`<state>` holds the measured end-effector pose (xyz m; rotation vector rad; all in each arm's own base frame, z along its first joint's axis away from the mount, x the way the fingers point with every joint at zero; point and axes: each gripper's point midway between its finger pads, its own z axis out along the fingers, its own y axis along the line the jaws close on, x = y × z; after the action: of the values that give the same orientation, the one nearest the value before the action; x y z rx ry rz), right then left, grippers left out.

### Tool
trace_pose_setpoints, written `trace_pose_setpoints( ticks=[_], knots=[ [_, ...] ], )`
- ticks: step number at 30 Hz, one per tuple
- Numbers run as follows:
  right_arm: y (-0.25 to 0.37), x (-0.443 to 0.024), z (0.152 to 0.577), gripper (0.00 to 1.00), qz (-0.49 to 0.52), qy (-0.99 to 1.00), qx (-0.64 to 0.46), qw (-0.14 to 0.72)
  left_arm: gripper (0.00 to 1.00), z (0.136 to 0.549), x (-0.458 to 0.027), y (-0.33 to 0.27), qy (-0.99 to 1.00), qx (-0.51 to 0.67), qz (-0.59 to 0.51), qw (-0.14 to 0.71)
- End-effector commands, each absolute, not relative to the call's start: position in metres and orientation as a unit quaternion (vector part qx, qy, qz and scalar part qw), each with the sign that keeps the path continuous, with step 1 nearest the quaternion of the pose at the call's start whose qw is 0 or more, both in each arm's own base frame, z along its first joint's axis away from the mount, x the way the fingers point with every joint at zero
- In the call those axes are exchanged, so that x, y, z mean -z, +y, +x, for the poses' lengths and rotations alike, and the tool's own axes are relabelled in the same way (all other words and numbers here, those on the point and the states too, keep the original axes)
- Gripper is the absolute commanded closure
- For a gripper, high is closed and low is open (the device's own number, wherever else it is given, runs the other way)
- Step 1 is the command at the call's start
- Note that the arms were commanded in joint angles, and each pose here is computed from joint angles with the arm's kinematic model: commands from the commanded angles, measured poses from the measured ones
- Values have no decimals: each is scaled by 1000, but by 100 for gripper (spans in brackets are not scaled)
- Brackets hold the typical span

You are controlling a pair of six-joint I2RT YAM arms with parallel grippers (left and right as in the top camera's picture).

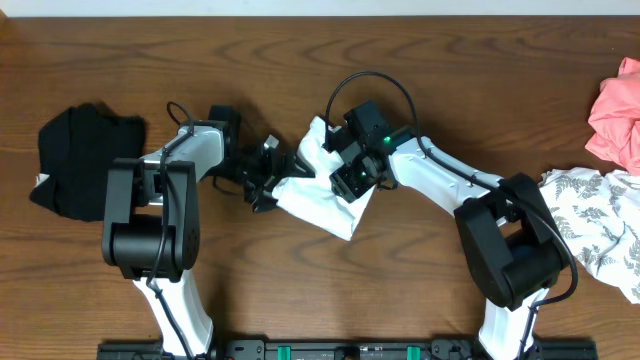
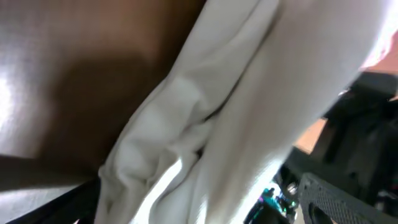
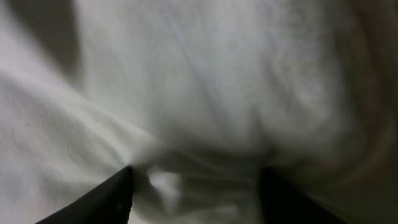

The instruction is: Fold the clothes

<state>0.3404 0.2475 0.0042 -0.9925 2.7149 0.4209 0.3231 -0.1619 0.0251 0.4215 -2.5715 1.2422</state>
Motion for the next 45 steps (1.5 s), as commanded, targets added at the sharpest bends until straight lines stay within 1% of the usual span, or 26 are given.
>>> trace_pose_setpoints(
  ticks=[1, 2, 4, 7, 8, 10, 12, 13, 14, 16, 17, 18, 19, 24, 28, 31, 36, 41, 45],
  knots=[
    [208, 36, 326, 35, -312, 945, -87, 50, 12, 324, 6, -147, -910, -365, 157, 115],
    [208, 36, 326, 35, -312, 945, -87, 49, 15, 326, 8, -145, -913, -356, 162, 111],
    [207, 36, 325, 35, -312, 945, -87, 47, 19, 328, 9, -144, -915, -354, 161, 105],
    [207, 36, 325, 35, -312, 945, -87, 47, 41, 333, 10, -144, -917, -355, 158, 95],
    [207, 36, 325, 35, -312, 945, -87, 47, 45, 334, 10, -143, -917, -354, 157, 93],
    [207, 36, 325, 35, -312, 945, -87, 47, 47, 334, 11, -142, -919, -349, 157, 92],
    [207, 36, 325, 35, -312, 945, -87, 47, 56, 334, 15, -139, -924, -336, 158, 89],
    [207, 36, 325, 35, -312, 945, -87, 47, 62, 334, 16, -136, -927, -329, 158, 87],
    [207, 36, 325, 35, -312, 945, -87, 47, 66, 334, 18, -135, -929, -324, 158, 86],
    [207, 36, 325, 35, -312, 945, -87, 47, 67, 335, 18, -135, -931, -326, 144, 79],
    [207, 36, 325, 35, -312, 945, -87, 47, 71, 336, 18, -135, -932, -326, 141, 77],
    [207, 36, 325, 35, -312, 945, -87, 47, 79, 337, 18, -135, -932, -327, 139, 74],
    [207, 36, 325, 36, -312, 945, -87, 47, 94, 339, 18, -135, -932, -328, 138, 70],
    [208, 34, 326, 37, -312, 945, -87, 51, 94, 346, 14, -132, -940, -320, 113, 43],
    [213, 18, 335, 37, -314, 942, -92, 75, 94, 351, 8, -121, -952, -286, 107, 17],
    [217, -8, 347, 36, -313, 938, -97, 112, 94, 357, 1, -108, -963, -248, 106, -10],
    [214, -70, 364, 33, -304, 928, -101, 189, 94, 380, -26, -78, -976, -170, 107, -86],
    [204, -111, 361, 33, -295, 923, -105, 225, 94, 406, -54, -45, -975, -112, 116, -152],
    [196, -129, 358, 33, -290, 921, -104, 237, 94, 426, -71, -13, -970, -77, 130, -191]
  ],
)
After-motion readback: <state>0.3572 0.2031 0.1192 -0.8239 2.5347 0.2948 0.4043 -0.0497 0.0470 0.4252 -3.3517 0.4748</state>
